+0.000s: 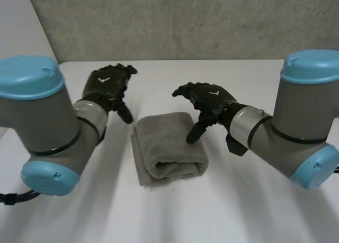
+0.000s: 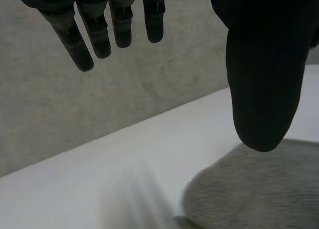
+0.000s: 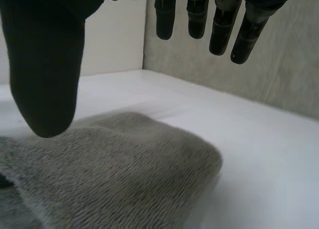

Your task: Fold the towel.

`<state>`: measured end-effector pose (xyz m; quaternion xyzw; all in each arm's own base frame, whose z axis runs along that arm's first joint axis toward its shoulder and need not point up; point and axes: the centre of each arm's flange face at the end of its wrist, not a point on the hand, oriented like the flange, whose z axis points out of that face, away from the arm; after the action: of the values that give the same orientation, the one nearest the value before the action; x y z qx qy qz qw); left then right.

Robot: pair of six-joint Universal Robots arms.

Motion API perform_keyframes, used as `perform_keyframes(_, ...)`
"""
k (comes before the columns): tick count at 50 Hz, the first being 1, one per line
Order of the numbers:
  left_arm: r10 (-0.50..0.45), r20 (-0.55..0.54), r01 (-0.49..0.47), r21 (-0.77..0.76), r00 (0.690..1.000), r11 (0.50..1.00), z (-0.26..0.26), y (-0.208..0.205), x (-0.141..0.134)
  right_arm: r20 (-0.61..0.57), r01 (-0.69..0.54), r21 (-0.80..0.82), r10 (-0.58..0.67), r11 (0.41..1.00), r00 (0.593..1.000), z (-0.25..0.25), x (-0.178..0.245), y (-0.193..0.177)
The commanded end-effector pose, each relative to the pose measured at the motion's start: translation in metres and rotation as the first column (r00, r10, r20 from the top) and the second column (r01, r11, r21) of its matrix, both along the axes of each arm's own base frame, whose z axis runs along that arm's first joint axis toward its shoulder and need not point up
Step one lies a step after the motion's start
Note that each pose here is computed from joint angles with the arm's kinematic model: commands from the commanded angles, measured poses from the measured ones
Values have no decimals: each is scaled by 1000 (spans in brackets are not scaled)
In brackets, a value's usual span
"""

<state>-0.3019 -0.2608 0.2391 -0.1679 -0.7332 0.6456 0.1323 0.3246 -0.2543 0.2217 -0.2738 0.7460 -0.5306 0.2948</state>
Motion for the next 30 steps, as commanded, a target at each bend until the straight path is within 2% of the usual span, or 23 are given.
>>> perform_keyframes(1, -32, -36, 37, 149, 999, 988, -21, 1, -25, 67, -3, 156, -7, 988, 998, -12, -7, -14)
perform_keyframes(4, -45, -34, 51, 188, 998, 981, -29, 4, -32, 68, 4, 155, -15, 988, 998, -11, -9, -16)
perform_keyframes(6, -57, -14, 59, 269, 998, 961, -49, 9, -41, 69, 13, 148, -23, 989, 997, -12, -10, -21)
perform_keyframes(9, -55, 24, 44, 340, 998, 939, -69, 13, -42, 59, 13, 159, -22, 987, 998, -21, -7, -27)
perform_keyframes(15, -40, 63, 13, 386, 997, 923, -88, 12, -36, 17, 0, 165, -3, 986, 1000, -38, -2, -32)
perform_keyframes(22, 57, 134, -106, 398, 989, 911, -102, 2, -13, -90, -53, 125, 65, 991, 994, -69, 16, -30)
perform_keyframes(30, 53, 134, -103, 399, 989, 911, -107, 5, -11, -255, -37, -15, 32, 999, 966, -81, 25, -28)
